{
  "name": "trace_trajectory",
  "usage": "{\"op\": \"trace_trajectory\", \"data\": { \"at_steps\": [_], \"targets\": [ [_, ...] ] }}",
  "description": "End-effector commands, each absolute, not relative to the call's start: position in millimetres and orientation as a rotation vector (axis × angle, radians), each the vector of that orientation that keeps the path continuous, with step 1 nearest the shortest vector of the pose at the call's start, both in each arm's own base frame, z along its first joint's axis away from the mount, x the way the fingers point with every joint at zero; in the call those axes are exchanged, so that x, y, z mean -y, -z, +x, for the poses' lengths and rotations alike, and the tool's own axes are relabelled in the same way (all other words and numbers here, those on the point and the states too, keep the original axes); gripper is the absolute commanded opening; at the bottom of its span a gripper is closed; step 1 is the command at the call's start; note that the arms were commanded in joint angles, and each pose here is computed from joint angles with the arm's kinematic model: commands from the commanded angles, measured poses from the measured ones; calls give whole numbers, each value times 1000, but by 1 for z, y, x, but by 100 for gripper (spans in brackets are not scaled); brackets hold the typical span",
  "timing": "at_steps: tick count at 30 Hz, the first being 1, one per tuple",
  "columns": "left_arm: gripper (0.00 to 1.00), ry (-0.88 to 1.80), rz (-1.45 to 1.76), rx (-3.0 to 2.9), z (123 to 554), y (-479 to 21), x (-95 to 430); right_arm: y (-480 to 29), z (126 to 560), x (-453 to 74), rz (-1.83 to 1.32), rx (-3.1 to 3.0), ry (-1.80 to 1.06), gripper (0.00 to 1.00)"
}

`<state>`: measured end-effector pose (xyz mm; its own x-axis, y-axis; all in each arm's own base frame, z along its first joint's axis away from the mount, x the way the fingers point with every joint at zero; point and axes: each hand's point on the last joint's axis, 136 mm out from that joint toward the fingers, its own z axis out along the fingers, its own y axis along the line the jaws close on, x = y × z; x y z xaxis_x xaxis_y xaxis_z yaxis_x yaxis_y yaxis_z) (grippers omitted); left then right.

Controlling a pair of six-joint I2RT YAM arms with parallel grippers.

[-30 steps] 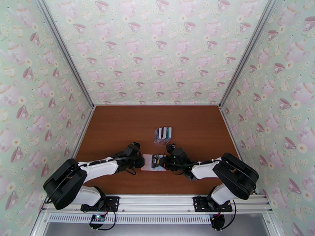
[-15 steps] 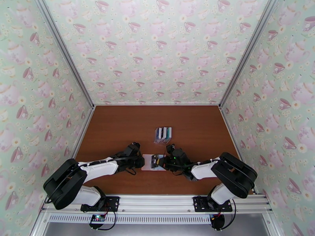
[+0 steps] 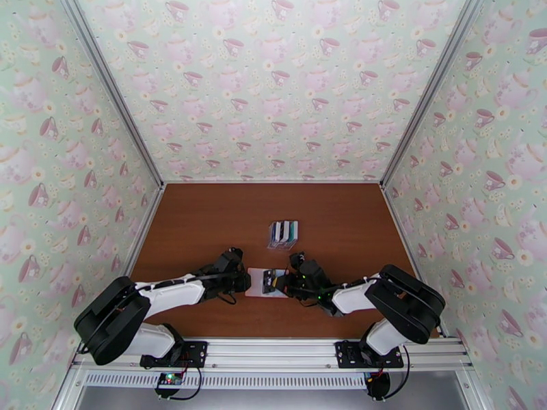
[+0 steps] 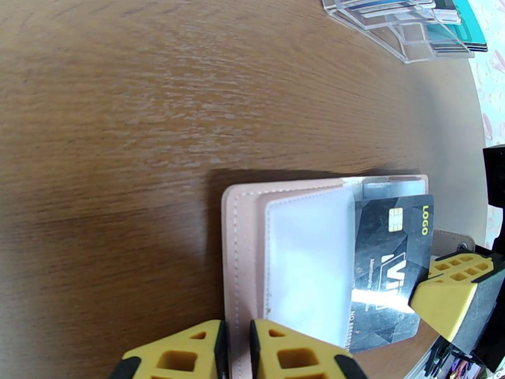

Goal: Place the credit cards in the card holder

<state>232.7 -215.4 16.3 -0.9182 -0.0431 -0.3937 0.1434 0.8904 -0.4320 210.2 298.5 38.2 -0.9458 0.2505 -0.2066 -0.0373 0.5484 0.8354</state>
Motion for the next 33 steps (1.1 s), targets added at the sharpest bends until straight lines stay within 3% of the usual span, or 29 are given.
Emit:
{"op": "trace_trajectory", "data": {
  "at_steps": [1, 14, 24, 33],
  "targets": [
    [21, 580, 67, -2822, 197, 15, 198, -34, 208, -302, 187, -2501, -1345, 0],
    [20, 579, 64, -2827, 193, 17, 199, -31, 208, -308, 167, -2527, -1328, 1],
    [20, 585, 55, -2830, 193, 18, 201, -44, 212, -302, 107, -2552, -1202, 21],
    [14, 615, 60, -2824, 190, 18, 206, -44, 215, -298, 57, -2619, -1067, 27]
  ]
}}
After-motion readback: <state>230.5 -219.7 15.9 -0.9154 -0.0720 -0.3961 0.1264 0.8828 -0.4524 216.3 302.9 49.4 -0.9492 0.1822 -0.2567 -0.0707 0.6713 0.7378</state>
